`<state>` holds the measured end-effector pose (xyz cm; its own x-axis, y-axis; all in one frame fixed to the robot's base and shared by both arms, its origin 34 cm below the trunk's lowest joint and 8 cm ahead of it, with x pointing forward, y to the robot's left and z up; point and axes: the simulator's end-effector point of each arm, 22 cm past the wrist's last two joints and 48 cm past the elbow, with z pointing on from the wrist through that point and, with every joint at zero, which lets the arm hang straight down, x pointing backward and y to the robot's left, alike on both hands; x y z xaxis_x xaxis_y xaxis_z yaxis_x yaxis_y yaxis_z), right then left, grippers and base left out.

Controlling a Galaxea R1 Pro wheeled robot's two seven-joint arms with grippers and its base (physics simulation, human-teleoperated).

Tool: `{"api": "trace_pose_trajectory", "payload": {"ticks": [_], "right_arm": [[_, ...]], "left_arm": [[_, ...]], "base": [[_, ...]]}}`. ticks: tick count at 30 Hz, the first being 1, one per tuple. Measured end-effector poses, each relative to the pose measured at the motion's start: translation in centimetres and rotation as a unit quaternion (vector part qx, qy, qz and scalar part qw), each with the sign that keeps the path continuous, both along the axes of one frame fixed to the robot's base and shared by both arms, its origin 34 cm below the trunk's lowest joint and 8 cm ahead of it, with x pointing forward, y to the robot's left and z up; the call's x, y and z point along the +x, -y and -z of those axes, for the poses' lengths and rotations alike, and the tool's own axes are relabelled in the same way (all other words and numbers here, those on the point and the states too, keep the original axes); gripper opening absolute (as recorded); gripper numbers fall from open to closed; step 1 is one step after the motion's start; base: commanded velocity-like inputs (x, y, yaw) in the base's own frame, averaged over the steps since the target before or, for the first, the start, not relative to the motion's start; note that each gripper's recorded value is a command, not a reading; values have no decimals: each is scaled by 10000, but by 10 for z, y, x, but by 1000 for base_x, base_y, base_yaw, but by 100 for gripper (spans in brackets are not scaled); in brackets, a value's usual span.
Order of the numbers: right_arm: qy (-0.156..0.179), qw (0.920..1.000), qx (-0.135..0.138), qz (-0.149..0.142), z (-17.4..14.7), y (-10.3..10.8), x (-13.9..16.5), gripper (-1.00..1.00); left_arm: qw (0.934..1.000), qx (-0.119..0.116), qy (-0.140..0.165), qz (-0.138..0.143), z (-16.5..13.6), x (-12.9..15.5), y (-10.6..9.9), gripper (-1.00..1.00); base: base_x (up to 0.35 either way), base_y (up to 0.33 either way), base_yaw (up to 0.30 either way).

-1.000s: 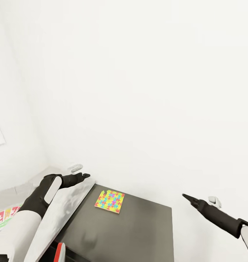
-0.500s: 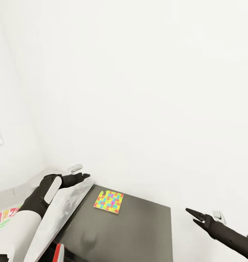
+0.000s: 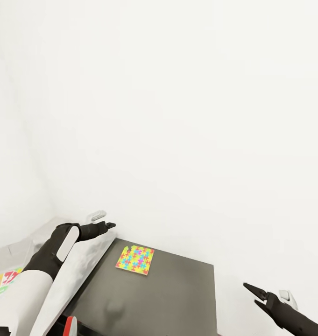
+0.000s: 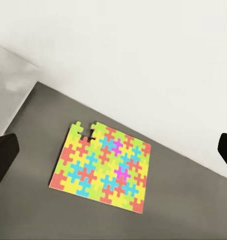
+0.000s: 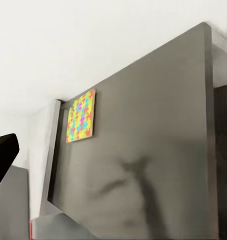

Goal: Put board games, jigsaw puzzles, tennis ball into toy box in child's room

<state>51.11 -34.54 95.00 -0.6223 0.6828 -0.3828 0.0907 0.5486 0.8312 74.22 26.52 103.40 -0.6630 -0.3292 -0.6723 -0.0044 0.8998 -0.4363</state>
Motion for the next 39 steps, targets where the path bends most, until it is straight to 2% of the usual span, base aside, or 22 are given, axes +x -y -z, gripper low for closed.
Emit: {"api": "trace_pose_trajectory", "payload": {"ticks": [6, 12, 19, 39], "right_arm": [[-14, 10000, -92, 18, 9, 0, -1, 100], [-33, 10000, -83, -8, 11, -4, -2, 100], [-42, 10000, -36, -7, 13, -9, -2, 100], [-58, 10000, -42, -9, 15, -10, -2, 100]], "left_arm": [[9994, 229, -24, 277, 5, -4, 16, 100], [9990, 286, -3, 355, 4, -4, 19, 100], [9988, 301, 3, 376, 4, -4, 20, 100], [9988, 312, -9, 380, 5, -5, 20, 100]], "base": [[-53, -84, -2], [-12, -36, 0], [-1, -196, -25], [-40, -82, -253]]}}
